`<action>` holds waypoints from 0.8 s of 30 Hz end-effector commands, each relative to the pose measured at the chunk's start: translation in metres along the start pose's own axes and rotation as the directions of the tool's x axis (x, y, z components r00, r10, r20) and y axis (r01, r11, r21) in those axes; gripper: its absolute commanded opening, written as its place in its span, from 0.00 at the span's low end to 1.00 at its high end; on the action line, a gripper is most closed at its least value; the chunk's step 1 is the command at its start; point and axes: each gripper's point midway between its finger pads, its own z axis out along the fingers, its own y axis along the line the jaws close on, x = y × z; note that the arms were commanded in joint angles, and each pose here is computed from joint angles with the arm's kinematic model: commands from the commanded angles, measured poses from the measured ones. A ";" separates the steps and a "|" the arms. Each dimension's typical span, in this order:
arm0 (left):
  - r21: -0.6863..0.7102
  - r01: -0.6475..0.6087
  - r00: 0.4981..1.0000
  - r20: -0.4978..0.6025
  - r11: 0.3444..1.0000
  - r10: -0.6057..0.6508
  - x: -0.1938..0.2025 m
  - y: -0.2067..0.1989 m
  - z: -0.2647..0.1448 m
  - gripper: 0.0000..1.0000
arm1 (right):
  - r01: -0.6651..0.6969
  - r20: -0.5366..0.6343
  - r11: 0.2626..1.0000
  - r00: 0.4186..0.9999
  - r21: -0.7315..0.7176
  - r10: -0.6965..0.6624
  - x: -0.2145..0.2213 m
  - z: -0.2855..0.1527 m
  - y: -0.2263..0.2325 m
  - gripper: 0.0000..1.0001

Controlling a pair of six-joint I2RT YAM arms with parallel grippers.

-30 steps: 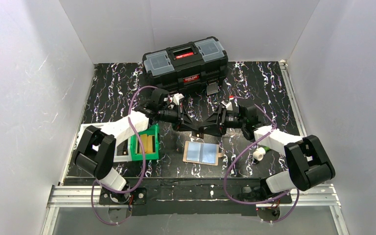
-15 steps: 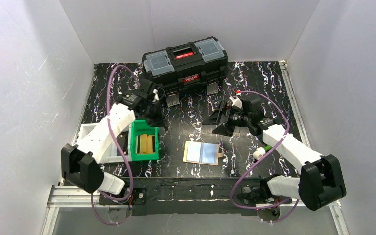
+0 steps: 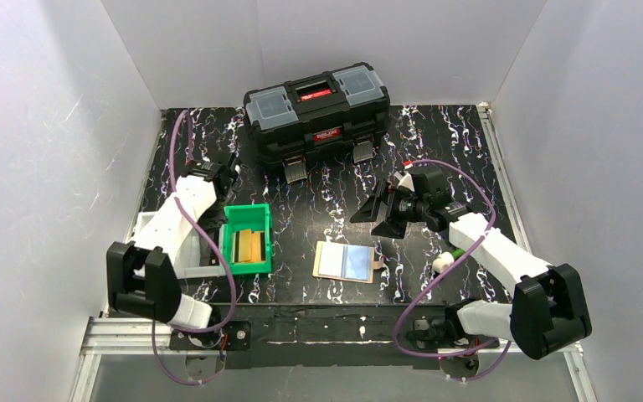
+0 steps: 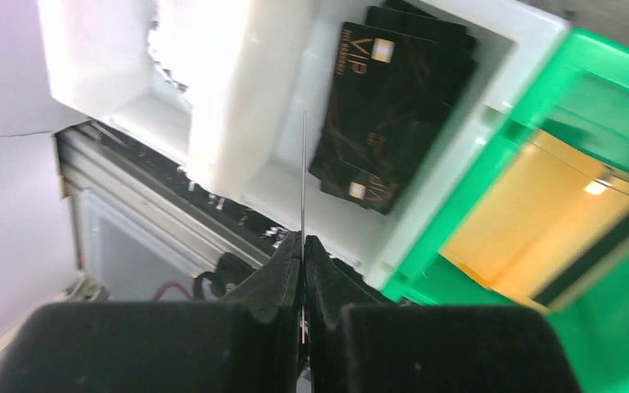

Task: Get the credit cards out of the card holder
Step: Place the credit card in the storage box.

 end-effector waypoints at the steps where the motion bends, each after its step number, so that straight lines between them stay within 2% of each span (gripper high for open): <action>1: -0.205 -0.044 0.999 0.001 0.978 0.045 -0.008 0.032 0.018 0.00 | 0.045 0.006 0.999 0.999 -0.015 -0.045 -0.005 -0.002 0.006 0.98; 5: -0.239 -0.062 0.998 -0.030 0.969 0.056 -0.012 0.036 0.031 0.00 | 0.049 -0.015 0.999 0.999 -0.005 -0.049 0.000 -0.001 0.002 0.98; 9: -0.190 -0.073 0.996 -0.061 0.979 0.062 -0.010 0.025 0.040 0.00 | 0.050 -0.011 0.998 0.999 0.024 -0.050 0.000 -0.002 -0.004 0.98; 10: -0.171 -0.072 0.996 -0.069 0.983 0.060 -0.009 0.022 0.041 0.03 | 0.048 -0.011 0.998 0.999 0.033 -0.047 0.000 -0.002 -0.005 0.98; 13: -0.126 -0.067 0.995 -0.084 0.990 0.057 -0.007 0.013 0.043 0.30 | 0.043 -0.010 0.997 0.999 0.060 -0.043 -0.001 -0.002 -0.009 0.98; 16: -0.097 -0.070 0.993 -0.098 0.993 0.061 -0.005 0.008 0.043 0.40 | 0.041 -0.009 0.996 0.999 0.083 -0.040 -0.002 -0.002 -0.013 0.98; 24: 0.030 -0.025 0.997 -0.069 0.999 0.027 -0.014 -0.002 0.020 0.56 | 0.043 -0.018 0.992 0.999 0.120 -0.041 0.000 0.000 -0.018 0.98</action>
